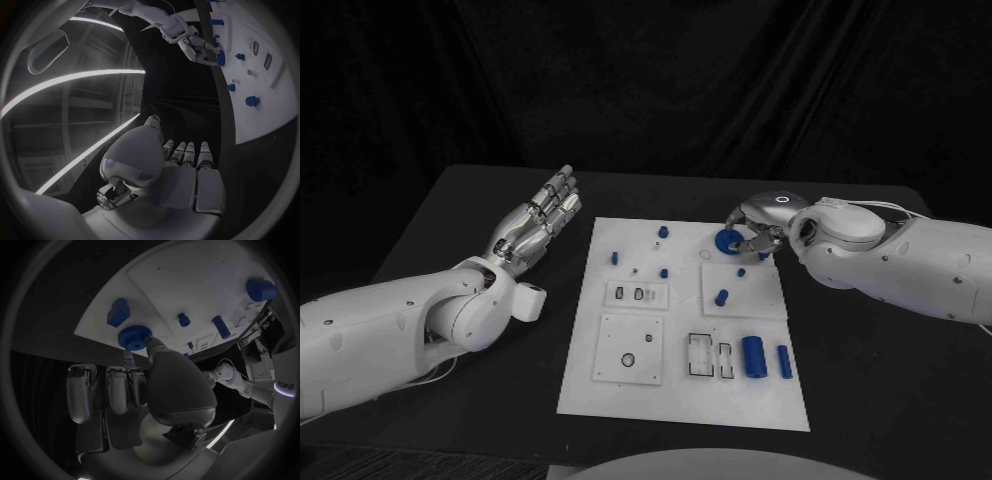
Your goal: Assemble the parts on the task board
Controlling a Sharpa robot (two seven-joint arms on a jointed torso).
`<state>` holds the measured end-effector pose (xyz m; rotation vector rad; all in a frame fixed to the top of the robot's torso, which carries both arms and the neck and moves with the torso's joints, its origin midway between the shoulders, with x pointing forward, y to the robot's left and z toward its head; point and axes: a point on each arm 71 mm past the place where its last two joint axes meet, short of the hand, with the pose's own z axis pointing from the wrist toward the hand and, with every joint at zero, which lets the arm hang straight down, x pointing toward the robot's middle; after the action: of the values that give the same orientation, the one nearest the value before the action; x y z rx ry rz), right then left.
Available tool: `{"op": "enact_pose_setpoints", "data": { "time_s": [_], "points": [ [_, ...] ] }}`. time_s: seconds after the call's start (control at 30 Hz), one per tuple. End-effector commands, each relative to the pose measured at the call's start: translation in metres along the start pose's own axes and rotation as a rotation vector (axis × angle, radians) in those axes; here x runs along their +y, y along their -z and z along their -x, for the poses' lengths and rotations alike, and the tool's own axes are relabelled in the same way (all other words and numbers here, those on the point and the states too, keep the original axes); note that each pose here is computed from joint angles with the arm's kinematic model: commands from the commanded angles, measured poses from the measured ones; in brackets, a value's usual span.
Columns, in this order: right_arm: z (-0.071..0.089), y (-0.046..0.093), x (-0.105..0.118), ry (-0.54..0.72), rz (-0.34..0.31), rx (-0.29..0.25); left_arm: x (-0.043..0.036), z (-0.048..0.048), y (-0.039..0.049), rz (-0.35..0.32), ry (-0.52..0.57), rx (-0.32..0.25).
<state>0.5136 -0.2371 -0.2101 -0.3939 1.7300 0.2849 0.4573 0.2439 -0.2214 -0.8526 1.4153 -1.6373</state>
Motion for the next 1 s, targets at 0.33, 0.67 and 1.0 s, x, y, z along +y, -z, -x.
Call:
{"op": "enact_pose_setpoints", "data": {
  "time_s": [0.33, 0.67, 1.0],
  "points": [
    [-0.0057, 0.0000, 0.0010, 0.005, 0.005, 0.032, -0.0039, -0.0036, -0.0012, -0.052, 0.020, 0.030],
    [-0.0042, 0.0000, 0.0022, 0.001, 0.023, 0.008, -0.0035, -0.0038, -0.0012, -0.049, 0.024, 0.034],
    [0.0002, 0.0031, 0.0065, -0.013, 0.031, -0.029, -0.0036, -0.0036, -0.0004, -0.045, 0.026, 0.035]
  ]
}}
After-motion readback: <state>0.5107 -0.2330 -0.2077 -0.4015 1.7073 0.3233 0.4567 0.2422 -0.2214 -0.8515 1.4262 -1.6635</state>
